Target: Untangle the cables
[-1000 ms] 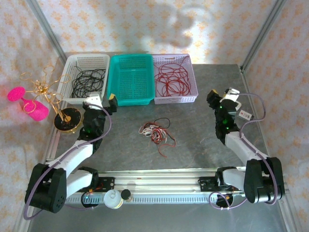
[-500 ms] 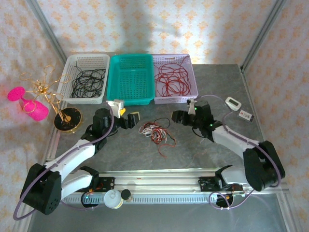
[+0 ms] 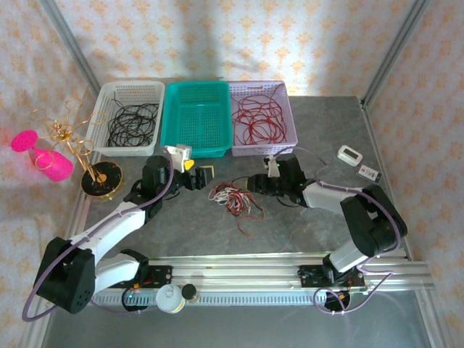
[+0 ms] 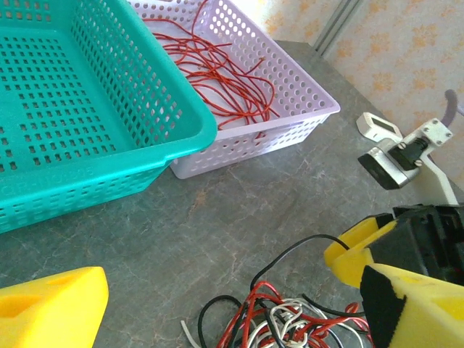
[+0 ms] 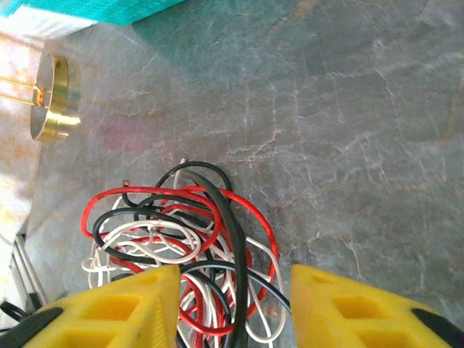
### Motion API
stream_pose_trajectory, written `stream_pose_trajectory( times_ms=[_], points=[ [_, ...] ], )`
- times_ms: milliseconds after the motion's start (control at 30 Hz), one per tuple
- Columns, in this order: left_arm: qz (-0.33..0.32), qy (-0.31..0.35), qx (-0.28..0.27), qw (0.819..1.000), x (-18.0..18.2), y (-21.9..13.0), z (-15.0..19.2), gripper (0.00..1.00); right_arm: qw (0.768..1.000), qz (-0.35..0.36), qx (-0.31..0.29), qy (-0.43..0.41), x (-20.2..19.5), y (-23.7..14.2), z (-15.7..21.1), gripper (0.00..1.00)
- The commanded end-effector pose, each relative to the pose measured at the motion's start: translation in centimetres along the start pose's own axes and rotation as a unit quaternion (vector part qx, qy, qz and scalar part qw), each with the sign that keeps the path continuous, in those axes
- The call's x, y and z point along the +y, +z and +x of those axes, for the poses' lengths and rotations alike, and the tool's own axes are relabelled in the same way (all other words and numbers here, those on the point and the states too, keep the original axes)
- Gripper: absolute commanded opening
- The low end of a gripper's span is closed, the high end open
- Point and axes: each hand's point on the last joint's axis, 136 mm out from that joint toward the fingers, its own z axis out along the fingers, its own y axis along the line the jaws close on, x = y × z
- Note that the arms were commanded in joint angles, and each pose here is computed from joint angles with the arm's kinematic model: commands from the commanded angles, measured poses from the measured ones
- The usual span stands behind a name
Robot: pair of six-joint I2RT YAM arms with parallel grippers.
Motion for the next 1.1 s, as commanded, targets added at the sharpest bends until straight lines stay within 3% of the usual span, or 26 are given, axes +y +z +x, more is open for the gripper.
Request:
stream_pose_trajectory(
  times_ms=[0,167,300,533,700,967,1067],
  points=[
    [0.02,0.012,-0.001,1.0,-1.3,0.1,-1.1,0.91,0.999,-0.023,-0.019,-0.031,1.8,0.2,-2.0,0.33],
    [0.021,0.026,-0.001,0.999,-1.6,0.0,-1.5,0.92,0.997,-0.006,-0.026,-0.072,3.1,-0.9,-3.6,0.11],
    [0.03,0.034,-0.008,0.999,-2.3,-0.3,-2.4,0.93,0.992,-0.011,-0.03,-0.12,5.7,-2.3,-4.7,0.0],
    [0.092,0.072,-0.039,0.992,-6.0,-2.2,-5.7,0.9,0.978,-0.081,-0.029,-0.192,12.4,-5.4,-5.5,0.0],
    [0.188,0.127,-0.046,0.973,-10.6,-4.0,-6.5,0.89,0.959,-0.143,-0.046,-0.242,16.7,-8.4,-6.0,0.0],
    [0.254,0.166,-0.037,0.952,-12.8,-4.0,-5.7,0.9,0.935,-0.185,-0.029,-0.3,19.5,-10.6,-5.4,0.0],
    [0.248,0.167,-0.034,0.954,-12.1,-2.9,-5.1,0.87,0.93,-0.198,-0.025,-0.309,20.0,-10.9,-5.2,0.0]
  ],
)
